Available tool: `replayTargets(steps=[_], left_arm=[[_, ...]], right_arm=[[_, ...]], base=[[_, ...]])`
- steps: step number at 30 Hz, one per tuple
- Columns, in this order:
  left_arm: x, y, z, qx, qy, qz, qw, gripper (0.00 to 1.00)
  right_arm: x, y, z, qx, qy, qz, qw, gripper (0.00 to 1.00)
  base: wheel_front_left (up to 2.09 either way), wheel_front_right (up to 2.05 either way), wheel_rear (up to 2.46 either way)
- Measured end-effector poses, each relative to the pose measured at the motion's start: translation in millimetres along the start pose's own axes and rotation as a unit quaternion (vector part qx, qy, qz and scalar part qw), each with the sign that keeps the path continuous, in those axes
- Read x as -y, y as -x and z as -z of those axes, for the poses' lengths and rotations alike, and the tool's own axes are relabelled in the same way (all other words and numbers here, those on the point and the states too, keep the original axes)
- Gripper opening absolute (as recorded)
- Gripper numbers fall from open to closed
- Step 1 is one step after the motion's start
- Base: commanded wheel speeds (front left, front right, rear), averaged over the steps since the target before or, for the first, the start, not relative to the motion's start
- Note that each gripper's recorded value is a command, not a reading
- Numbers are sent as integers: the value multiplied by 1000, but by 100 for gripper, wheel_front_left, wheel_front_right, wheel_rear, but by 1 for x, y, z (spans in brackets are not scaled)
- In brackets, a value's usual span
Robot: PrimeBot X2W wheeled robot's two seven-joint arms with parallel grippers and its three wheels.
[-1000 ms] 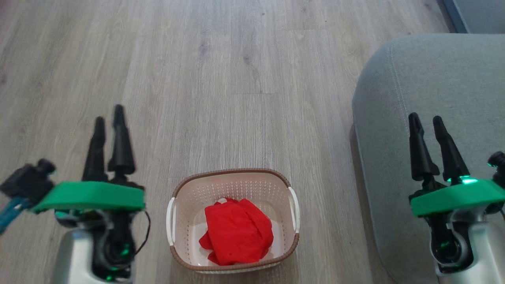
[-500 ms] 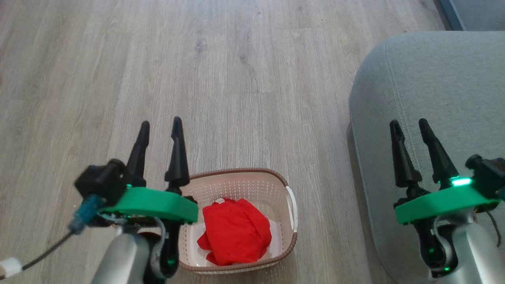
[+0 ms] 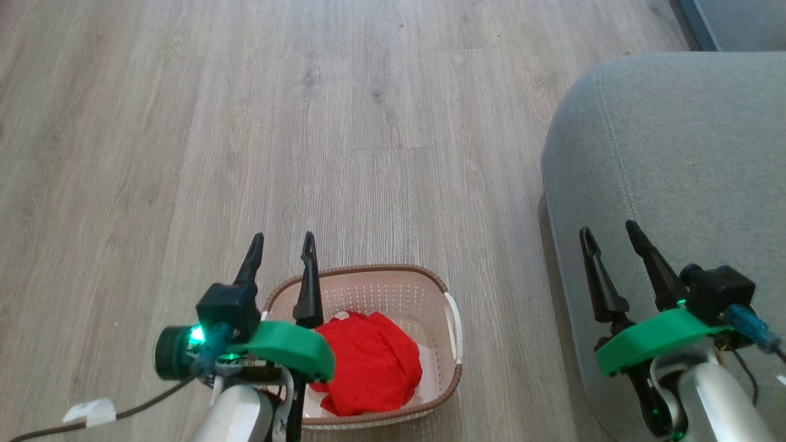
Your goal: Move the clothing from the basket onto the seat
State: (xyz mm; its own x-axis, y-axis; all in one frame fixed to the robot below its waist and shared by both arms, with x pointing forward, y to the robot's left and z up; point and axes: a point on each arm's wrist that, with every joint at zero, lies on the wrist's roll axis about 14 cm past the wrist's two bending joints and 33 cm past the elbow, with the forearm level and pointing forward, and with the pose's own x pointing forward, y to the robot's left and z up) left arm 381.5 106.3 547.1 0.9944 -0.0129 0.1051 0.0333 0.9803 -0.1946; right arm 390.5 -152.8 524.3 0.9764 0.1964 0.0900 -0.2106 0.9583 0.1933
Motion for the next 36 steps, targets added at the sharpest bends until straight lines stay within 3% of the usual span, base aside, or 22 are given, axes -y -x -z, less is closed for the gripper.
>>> replayTargets(steps=[9, 19, 24, 33, 36], left_arm=[[0, 1, 6, 8, -38, 2, 999, 100], [5, 1, -2, 39, -84, 11, 996, 100], [9, 3, -1, 48, -108, 21, 993, 100], [8, 4, 15, 20, -94, 32, 995, 100], [5, 6, 30, -13, -55, 33, 998, 100]], right_arm=[[7, 4, 25, -36, 39, 6, 999, 100], [0, 2, 28, -36, 94, -15, 995, 100], [-1, 3, 27, -30, 95, -16, 995, 100], [5, 8, 34, -40, 71, 0, 997, 100], [6, 10, 38, -43, 42, 12, 998, 100]], base=[[0, 0, 0], [0, 0, 0], [0, 0, 0], [0, 0, 0], [0, 0, 0]])
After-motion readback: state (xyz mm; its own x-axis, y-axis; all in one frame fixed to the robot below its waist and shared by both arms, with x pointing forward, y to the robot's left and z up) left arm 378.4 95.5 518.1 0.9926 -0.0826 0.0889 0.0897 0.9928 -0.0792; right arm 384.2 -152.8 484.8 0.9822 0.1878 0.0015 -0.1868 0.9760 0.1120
